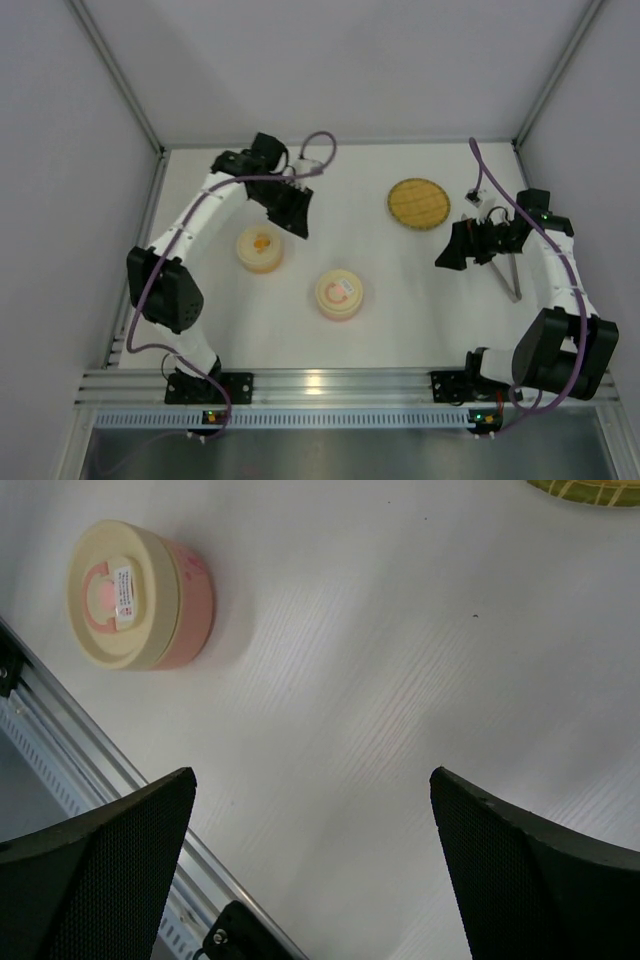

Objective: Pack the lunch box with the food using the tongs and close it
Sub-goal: Adjust the box lid on the packing box.

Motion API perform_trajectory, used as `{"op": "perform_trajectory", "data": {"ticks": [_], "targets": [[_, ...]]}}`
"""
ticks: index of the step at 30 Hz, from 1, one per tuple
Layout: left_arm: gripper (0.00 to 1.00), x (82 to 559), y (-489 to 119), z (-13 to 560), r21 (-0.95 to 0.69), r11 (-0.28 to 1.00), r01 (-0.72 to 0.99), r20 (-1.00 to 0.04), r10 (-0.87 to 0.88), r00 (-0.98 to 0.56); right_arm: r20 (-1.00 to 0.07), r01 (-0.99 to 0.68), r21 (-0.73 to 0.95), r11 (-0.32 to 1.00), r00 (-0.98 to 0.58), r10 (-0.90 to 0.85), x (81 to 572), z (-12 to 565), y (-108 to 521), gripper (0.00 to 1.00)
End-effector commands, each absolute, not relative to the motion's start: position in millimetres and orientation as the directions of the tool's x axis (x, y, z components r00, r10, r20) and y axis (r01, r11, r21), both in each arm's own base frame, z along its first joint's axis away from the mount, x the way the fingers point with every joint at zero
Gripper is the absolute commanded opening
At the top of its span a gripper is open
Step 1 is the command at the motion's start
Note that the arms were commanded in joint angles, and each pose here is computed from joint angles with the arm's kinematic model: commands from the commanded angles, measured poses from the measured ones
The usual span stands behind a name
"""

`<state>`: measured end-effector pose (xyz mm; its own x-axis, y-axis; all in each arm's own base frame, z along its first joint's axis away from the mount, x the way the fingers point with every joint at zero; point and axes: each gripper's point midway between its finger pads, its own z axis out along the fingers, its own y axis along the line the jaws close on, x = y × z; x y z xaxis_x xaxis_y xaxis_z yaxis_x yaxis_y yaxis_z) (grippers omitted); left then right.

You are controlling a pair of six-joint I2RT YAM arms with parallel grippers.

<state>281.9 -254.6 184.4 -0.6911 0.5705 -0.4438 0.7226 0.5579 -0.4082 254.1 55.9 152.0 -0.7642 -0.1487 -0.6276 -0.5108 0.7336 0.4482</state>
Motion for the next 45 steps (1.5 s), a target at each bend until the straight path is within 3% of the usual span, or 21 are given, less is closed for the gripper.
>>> {"op": "perform_trajectory", "data": {"ticks": [1, 6, 11, 19, 23, 25, 29, 45], "targets": [[0.35, 318.7, -186.9, 216.3, -0.351, 0.735, 0.579, -0.491, 0.382, -0.783, -0.684, -0.547, 0.414, 0.727, -0.714, -0.147, 263.5, 167.7, 55.5, 0.99], [0.34, 338.3, -121.4, 195.0, -0.224, 0.888, 0.402, -0.447, 0.273, -0.852, -0.687, -0.543, 0.425, 0.724, -0.714, -0.133, 266.1, 167.0, 58.2, 0.99], [0.3, 348.0, -102.9, 179.8, -0.16, 0.932, 0.326, -0.46, 0.222, -0.86, -0.689, -0.543, 0.423, 0.725, -0.713, -0.132, 266.9, 167.9, 59.4, 0.99], [0.32, 369.3, -85.4, 165.9, -0.06, 0.978, 0.198, -0.458, 0.149, -0.876, -0.684, -0.54, 0.419, 0.73, -0.717, -0.138, 265.6, 166.6, 58.2, 0.99], [0.39, 371.6, -94.9, 164.6, -0.046, 0.977, 0.208, -0.456, 0.165, -0.874, -0.683, -0.538, 0.422, 0.73, -0.718, -0.135, 265.2, 165.1, 58.6, 0.99], [0.51, 370.5, -102.2, 161.5, -0.03, 0.975, 0.221, -0.451, 0.184, -0.873, -0.681, -0.536, 0.424, 0.73, -0.72, -0.134, 265.2, 164.1, 58.6, 0.99], [0.59, 370.6, -115.2, 156.8, -0.037, 0.971, 0.237, -0.445, 0.197, -0.873, -0.681, -0.535, 0.423, 0.731, -0.72, -0.133, 264.8, 164.1, 58.6, 0.99], [0.54, 367.5, -101.0, 117.7, 0.111, 0.972, 0.207, -0.343, 0.233, -0.91, -0.675, -0.533, 0.428, 0.73, -0.725, -0.134, 265.0, 163.1, 58.4, 0.99]]}}
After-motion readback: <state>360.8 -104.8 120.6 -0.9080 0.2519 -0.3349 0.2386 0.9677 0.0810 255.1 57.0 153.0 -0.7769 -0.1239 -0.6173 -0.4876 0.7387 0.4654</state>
